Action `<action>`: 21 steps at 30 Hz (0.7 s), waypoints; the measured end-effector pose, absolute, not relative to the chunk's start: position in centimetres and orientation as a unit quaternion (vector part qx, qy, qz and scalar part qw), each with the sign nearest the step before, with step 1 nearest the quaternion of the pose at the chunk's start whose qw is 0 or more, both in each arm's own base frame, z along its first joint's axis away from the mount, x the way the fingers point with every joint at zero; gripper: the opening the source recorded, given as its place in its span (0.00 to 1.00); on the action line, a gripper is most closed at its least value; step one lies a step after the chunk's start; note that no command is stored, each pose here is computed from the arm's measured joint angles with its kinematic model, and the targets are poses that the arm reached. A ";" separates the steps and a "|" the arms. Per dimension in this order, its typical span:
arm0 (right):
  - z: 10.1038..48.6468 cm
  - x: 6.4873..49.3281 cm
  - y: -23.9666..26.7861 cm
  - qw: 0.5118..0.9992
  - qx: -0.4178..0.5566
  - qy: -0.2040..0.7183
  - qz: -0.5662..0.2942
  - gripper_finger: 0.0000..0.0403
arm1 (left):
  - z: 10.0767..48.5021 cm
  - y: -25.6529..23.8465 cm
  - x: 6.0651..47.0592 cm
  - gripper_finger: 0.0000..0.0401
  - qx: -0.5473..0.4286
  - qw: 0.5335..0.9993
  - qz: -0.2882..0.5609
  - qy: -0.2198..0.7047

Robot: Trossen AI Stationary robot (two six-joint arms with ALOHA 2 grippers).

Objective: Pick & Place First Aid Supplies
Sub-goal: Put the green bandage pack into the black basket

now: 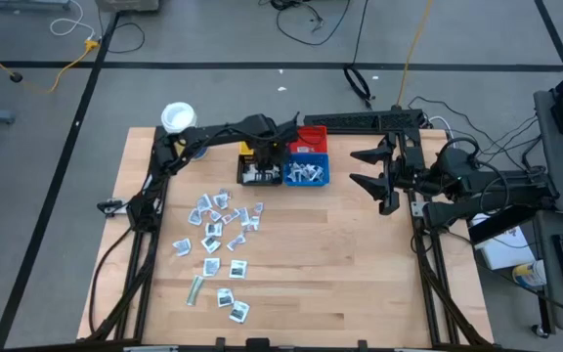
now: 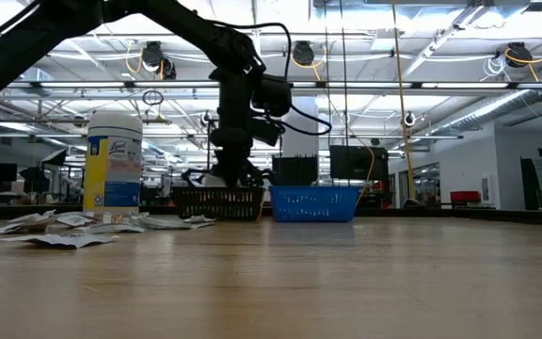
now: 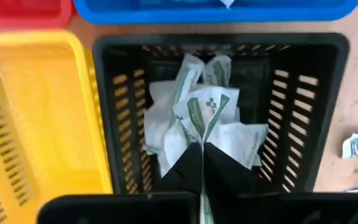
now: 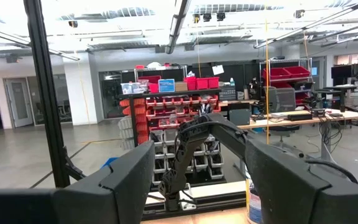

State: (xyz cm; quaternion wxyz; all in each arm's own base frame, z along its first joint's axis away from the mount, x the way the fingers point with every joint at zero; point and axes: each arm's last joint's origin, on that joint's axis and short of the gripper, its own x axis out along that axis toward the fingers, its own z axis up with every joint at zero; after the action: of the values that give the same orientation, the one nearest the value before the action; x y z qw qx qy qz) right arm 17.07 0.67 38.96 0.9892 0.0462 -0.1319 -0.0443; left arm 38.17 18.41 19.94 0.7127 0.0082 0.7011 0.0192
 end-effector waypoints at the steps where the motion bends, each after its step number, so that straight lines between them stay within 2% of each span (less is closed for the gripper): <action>1: 39.0 17.1 0.7 0.989 0.046 -0.132 -0.044 0.61 | 19.9 18.4 38.1 0.05 0.002 0.710 0.023 0.704; 6: 39.0 17.1 0.7 0.989 0.042 -0.132 -0.045 0.61 | 19.9 18.8 37.7 0.17 -0.026 0.705 0.050 0.707; 13: 39.0 17.1 0.7 0.989 0.042 -0.132 -0.043 0.61 | 19.9 19.4 37.3 0.47 -0.046 0.700 0.068 0.710; 17: 39.0 17.1 0.7 0.989 0.042 -0.132 -0.043 0.61 | 20.9 19.2 36.8 0.61 -0.078 0.674 0.099 0.728; 21: 39.0 17.1 0.7 0.989 0.042 -0.132 -0.043 0.61 | 23.2 18.9 36.2 0.69 -0.126 0.643 0.136 0.743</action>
State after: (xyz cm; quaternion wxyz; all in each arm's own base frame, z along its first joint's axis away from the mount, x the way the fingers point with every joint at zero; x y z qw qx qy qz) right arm 17.07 0.68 38.96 0.9895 0.0422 -0.1318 -0.0429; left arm 36.24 18.93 23.24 0.6428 -0.1263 0.7431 0.1363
